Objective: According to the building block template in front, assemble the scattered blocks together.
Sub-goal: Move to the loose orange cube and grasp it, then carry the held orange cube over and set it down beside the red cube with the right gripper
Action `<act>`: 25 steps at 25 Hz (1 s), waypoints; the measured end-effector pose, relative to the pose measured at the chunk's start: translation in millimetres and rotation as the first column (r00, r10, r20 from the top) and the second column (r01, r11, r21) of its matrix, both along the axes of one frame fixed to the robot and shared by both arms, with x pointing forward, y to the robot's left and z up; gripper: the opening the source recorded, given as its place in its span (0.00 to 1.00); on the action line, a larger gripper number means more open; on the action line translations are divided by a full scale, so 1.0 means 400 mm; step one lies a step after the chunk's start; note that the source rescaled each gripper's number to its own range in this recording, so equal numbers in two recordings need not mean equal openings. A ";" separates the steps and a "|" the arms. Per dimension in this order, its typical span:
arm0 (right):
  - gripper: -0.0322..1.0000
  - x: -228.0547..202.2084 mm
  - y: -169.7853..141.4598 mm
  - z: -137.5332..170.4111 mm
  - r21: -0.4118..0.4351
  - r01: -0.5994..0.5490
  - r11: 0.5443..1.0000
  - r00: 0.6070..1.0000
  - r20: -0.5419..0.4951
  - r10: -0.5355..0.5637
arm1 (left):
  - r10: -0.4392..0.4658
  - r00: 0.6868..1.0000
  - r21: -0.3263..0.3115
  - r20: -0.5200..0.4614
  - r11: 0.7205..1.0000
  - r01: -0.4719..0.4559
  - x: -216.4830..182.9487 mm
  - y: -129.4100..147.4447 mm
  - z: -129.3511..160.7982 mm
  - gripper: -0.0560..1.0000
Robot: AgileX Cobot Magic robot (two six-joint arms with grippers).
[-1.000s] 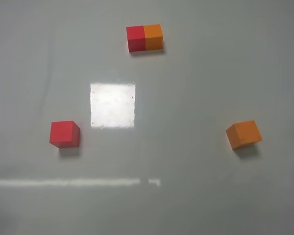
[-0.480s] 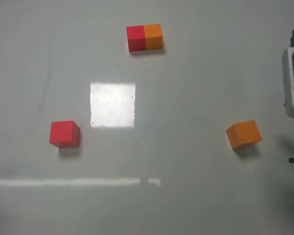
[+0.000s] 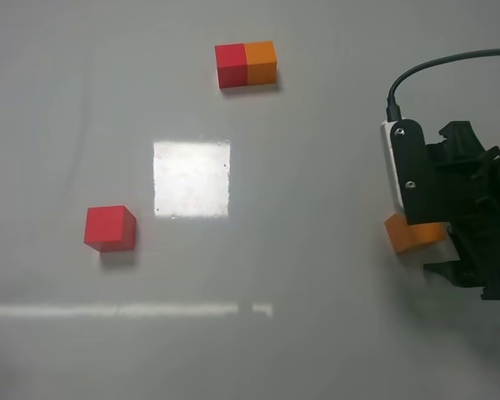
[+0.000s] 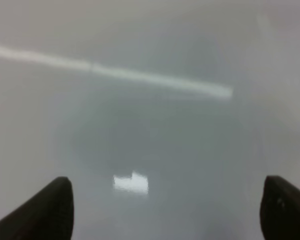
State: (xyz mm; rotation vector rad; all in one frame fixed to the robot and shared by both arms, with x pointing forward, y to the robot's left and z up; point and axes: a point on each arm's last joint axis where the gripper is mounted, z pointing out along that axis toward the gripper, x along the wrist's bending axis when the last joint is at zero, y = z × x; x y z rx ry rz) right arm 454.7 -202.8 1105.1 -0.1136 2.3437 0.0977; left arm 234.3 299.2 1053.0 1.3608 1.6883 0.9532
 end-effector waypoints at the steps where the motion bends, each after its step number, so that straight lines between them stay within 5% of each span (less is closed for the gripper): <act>1: 1.00 0.003 0.003 -0.003 0.002 -0.003 1.000 1.000 -0.003 0.003 | 0.000 1.000 0.000 -0.001 1.000 0.000 0.000 0.000 0.000 0.69; 4: 0.97 0.008 0.008 -0.011 0.004 -0.011 1.000 1.000 -0.016 0.011 | 0.000 1.000 0.000 -0.001 1.000 0.000 0.000 0.000 0.000 0.69; 7: 0.83 0.008 0.010 -0.012 0.005 -0.015 1.000 1.000 -0.020 0.016 | 0.000 1.000 0.000 -0.001 1.000 0.000 0.000 0.000 0.000 0.69; 9: 0.63 0.007 0.010 -0.012 0.006 -0.015 1.000 1.000 -0.022 0.015 | 0.000 1.000 0.000 -0.001 1.000 0.000 0.000 0.000 0.000 0.69; 13: 0.03 0.006 0.010 -0.013 0.009 -0.012 1.000 1.000 -0.029 0.013 | 0.000 1.000 0.000 -0.001 1.000 0.000 0.000 0.000 0.000 0.69; 25: 0.03 -0.009 0.036 0.012 0.070 0.005 0.998 0.999 -0.053 -0.001 | 0.000 1.000 0.000 -0.001 1.000 0.000 0.000 0.000 0.000 0.69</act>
